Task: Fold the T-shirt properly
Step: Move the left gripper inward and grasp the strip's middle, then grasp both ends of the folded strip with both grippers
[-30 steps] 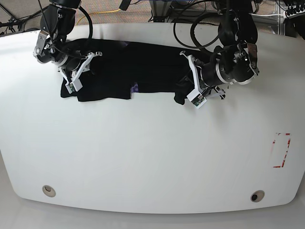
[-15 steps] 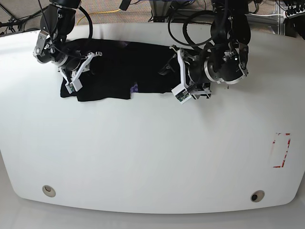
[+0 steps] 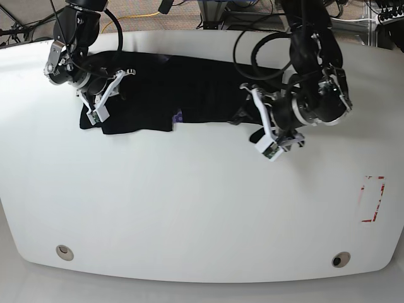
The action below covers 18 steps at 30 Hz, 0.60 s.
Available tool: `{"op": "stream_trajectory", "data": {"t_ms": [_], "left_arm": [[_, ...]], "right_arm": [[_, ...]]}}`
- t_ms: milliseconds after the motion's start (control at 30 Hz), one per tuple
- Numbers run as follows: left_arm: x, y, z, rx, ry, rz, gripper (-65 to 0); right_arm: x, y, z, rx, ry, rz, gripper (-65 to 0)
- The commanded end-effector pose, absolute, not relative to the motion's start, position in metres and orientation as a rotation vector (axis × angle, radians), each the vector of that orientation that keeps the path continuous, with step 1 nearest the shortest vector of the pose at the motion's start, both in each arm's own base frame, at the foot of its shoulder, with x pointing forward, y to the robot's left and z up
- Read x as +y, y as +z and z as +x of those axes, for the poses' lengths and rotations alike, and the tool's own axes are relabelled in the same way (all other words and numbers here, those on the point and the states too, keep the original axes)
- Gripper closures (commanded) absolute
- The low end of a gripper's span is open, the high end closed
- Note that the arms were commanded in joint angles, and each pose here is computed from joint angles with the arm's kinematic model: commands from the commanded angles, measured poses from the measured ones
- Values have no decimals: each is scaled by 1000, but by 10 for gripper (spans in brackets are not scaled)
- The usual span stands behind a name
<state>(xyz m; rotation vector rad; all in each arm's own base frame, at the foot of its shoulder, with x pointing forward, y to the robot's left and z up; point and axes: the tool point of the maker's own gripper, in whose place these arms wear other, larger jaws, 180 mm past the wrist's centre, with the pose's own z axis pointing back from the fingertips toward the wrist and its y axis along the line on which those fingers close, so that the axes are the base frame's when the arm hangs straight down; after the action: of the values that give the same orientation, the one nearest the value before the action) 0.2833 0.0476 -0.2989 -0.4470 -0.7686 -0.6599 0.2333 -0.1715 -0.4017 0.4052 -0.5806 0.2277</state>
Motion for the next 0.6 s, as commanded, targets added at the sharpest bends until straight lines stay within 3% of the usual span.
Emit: {"op": "stream_trajectory", "data": {"t_ms": [0, 133, 233, 300, 400, 567], "left_arm": [[73, -296, 290, -790, -620, -388, -313], [108, -316, 287, -720, -562, -328, -165], [121, -343, 276, -641, -529, -345, -74], [125, -360, 269, -593, -504, -371, -61], [122, -375, 264, -574, -468, -415, -57], [118, -389, 256, -572, -426, -461, -56]], "right_arm": [[-173, -372, 250, -682, 272, 381, -94], [-171, -349, 262, -741, 316, 347, -130], [-174, -341, 264, -710, 350, 306, -281], [-175, -336, 266, -711, 362, 288, -384], [-194, -326, 266, -743, 320, 243, -480], [-238, -318, 259, -763, 172, 225, -506]]}}
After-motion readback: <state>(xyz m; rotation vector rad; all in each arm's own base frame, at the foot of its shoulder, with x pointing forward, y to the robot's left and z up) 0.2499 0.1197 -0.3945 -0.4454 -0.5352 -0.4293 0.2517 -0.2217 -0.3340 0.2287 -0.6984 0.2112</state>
